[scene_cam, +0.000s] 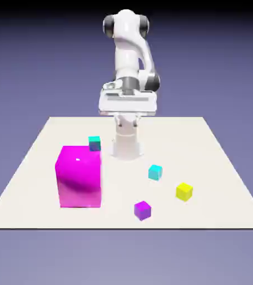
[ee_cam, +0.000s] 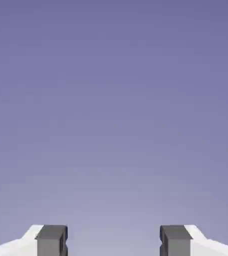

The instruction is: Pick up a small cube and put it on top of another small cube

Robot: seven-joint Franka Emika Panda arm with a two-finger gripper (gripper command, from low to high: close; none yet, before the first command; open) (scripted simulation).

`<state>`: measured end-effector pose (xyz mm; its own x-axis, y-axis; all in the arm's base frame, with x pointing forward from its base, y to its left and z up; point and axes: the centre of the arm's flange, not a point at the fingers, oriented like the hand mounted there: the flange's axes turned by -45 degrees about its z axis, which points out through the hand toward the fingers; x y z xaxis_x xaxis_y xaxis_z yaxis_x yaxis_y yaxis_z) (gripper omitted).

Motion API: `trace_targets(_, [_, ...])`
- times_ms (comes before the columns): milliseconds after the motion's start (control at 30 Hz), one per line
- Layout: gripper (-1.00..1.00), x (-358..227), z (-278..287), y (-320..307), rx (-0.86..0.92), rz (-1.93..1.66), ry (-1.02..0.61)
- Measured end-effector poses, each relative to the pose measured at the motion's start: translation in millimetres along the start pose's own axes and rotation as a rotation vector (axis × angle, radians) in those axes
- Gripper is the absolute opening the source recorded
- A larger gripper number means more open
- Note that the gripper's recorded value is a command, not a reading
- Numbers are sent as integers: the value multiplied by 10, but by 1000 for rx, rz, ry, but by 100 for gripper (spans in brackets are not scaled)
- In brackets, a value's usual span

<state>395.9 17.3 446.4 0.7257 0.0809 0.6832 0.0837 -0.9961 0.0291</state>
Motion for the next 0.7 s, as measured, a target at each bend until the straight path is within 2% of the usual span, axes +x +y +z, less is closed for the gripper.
trace_targets(333, [0, -505, 986, -1173, 198, -276, -354])
trace_targets(700, [0, -1672, 1672, -2409, 290, -663, -718])
